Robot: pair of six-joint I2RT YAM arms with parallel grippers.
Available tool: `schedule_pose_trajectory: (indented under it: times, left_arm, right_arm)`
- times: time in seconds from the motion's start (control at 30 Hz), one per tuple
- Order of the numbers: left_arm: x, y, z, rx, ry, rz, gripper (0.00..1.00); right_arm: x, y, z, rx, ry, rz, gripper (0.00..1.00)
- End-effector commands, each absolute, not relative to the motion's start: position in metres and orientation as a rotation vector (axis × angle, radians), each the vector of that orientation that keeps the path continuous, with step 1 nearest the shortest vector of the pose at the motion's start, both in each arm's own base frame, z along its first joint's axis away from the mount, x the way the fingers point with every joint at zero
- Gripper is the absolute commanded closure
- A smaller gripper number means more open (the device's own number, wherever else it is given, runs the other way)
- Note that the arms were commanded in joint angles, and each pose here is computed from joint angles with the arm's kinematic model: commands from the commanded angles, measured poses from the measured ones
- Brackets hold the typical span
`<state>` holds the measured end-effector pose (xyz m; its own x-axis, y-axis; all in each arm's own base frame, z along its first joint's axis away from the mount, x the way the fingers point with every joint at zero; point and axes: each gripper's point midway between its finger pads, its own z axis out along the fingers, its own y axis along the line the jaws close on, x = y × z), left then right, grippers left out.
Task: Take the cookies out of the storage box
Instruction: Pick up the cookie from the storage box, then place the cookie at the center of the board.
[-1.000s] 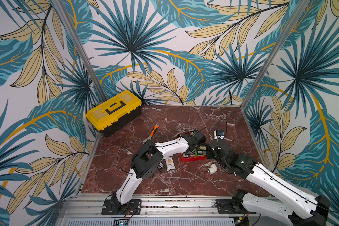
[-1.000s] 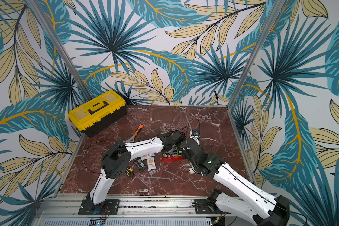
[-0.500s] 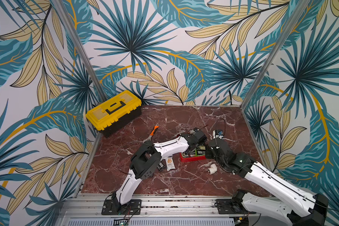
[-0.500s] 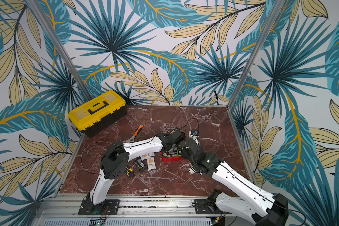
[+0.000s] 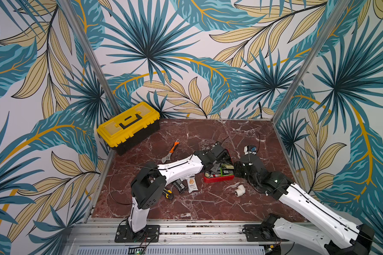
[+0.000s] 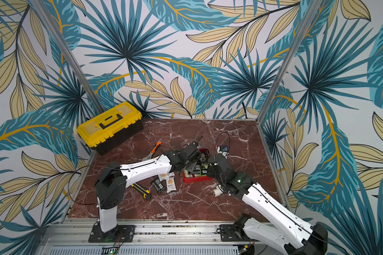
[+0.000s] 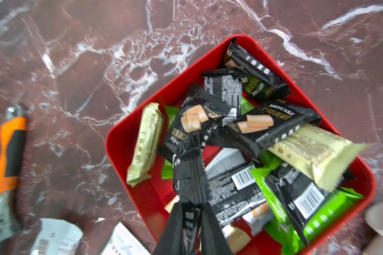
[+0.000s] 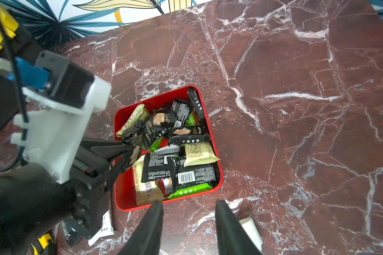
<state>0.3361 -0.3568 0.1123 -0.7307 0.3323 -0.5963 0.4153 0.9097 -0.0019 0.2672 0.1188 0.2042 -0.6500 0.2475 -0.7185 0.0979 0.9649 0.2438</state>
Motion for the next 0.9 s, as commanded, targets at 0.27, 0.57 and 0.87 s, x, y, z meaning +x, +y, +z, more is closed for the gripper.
schedule_pose_trajectory:
  times: [0.27, 0.57, 0.87]
  left_arm:
    - [0.329, -0.342, 0.156, 0.287, 2.405, -0.682, 0.83]
    - [0.333, -0.263, 0.163, -0.018, 2.383, -0.770, 0.83]
    - [0.366, -0.255, 0.128, -0.143, 2.454, -0.901, 0.83]
  right_arm:
    - [0.266, 0.125, 0.198, 0.284, 2.312, 0.366, 0.57]
    - [0.269, 0.132, 0.192, 0.279, 2.326, 0.398, 0.57]
    - [0.271, 0.136, 0.188, 0.265, 2.343, 0.408, 0.57]
